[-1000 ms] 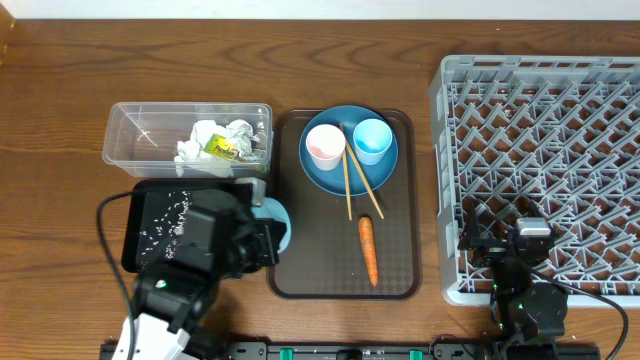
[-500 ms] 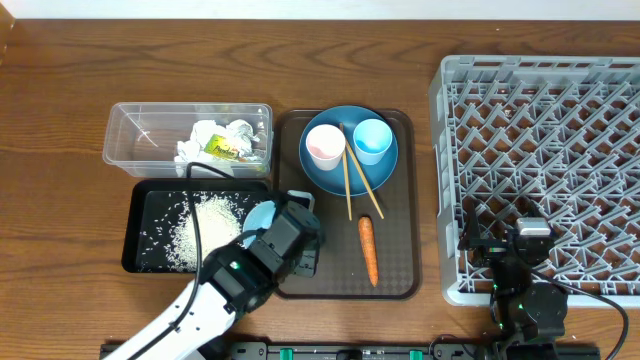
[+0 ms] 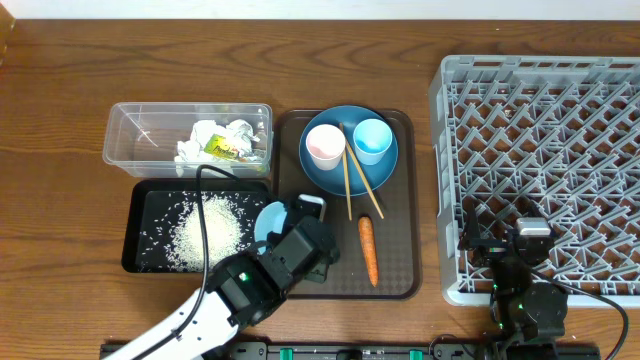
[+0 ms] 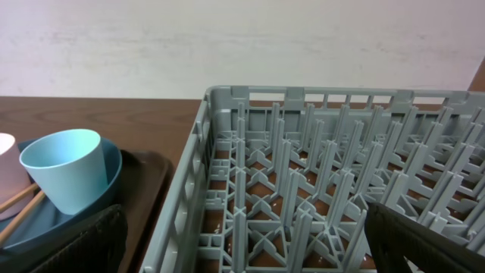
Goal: Sort waste into correct bins and load items into the dishwasher rack
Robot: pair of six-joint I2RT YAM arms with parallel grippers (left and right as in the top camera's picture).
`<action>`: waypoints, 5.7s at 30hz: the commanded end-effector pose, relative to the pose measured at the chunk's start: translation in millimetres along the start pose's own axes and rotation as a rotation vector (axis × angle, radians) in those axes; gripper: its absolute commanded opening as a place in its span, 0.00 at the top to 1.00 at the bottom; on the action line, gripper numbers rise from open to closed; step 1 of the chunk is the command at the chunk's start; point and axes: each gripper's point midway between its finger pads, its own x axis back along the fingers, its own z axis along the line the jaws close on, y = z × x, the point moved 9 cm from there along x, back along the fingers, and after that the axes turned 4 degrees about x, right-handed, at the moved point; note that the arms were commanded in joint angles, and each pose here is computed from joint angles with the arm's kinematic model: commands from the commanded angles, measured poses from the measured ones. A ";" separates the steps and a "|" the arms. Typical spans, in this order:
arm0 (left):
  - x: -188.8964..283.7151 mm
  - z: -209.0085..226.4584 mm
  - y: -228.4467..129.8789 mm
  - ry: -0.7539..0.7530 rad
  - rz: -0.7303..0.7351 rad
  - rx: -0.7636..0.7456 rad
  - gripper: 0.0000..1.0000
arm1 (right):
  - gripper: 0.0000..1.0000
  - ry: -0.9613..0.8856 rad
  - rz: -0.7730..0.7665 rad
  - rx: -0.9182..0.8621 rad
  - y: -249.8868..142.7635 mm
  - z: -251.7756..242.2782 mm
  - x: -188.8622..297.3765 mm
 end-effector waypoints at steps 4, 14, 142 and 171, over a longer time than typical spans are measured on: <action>3.4 -10.2 -3.6 -0.015 -0.009 -0.008 0.94 | 0.01 -0.013 0.005 0.007 -1.1 -2.0 -0.1; -22.4 -21.3 -22.8 0.033 0.089 -0.050 0.94 | 0.01 -0.013 0.005 0.007 -1.1 -2.0 -0.1; -130.0 -30.9 94.1 0.150 0.341 0.154 0.68 | 0.01 -0.013 0.005 0.007 -1.1 -2.1 -0.1; -20.7 25.7 153.9 0.139 0.150 0.301 0.39 | 0.01 -0.013 0.005 0.007 -1.1 -2.0 -0.1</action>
